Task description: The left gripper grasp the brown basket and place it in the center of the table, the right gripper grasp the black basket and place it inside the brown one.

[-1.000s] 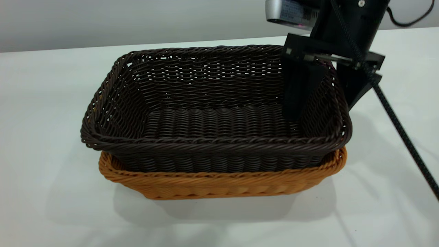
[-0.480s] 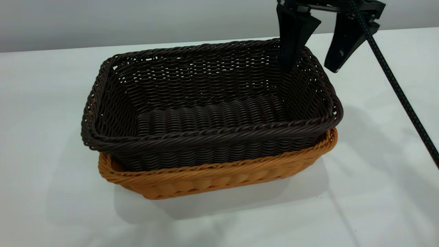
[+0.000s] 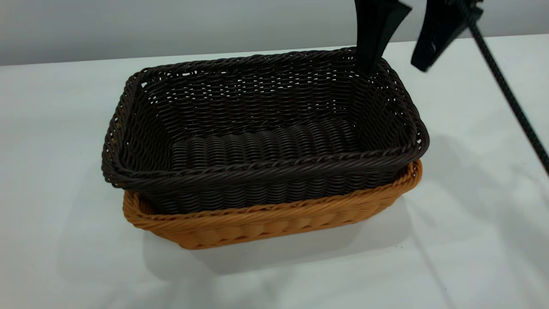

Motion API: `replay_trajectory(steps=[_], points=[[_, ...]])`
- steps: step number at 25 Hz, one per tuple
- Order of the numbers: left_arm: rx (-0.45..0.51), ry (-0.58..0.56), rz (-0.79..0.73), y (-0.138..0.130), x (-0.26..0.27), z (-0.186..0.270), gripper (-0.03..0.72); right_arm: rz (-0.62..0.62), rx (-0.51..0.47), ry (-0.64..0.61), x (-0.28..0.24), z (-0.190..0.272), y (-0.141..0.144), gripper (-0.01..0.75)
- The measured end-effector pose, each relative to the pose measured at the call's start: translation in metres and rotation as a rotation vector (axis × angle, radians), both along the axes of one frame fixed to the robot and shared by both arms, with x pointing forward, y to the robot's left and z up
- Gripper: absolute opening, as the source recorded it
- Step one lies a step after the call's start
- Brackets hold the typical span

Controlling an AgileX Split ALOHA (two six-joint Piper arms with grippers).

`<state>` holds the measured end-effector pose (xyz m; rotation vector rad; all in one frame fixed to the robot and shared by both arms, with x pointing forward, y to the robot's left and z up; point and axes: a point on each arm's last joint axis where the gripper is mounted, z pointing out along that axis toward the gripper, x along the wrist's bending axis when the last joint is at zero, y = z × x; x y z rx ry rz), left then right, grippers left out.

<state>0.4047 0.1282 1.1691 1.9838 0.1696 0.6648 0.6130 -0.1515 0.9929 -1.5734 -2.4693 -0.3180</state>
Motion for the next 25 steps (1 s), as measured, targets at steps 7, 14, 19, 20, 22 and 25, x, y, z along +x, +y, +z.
replay_trajectory(steps=[7, 14, 19, 20, 22, 25], points=[[-0.036, -0.049, -0.019, 0.016, -0.021, 0.018, 0.509, 0.011, 0.1, -0.097, -0.014, 0.047, 0.001, 0.545], [0.008, -0.045, -0.091, 0.038, -0.053, 0.026, 0.202, 0.004, 0.234, -0.205, -0.039, 0.103, 0.002, 0.394], [-0.051, -0.025, -0.082, 0.051, -0.07, 0.035, 0.02, 0.005, 0.333, -0.301, -0.066, 0.149, -0.002, 0.3], [-0.068, -0.026, -0.076, 0.055, -0.074, 0.038, 0.011, 0.007, 0.343, -0.321, -0.072, 0.157, -0.003, 0.285], [-0.073, -0.035, -0.07, 0.063, -0.082, 0.041, 0.003, 0.013, 0.367, -0.373, -0.087, 0.176, -0.008, 0.245], [-0.064, -0.042, -0.041, 0.076, -0.093, 0.043, 0.0, 0.021, 0.393, -0.45, -0.112, 0.202, -0.016, 0.174]])
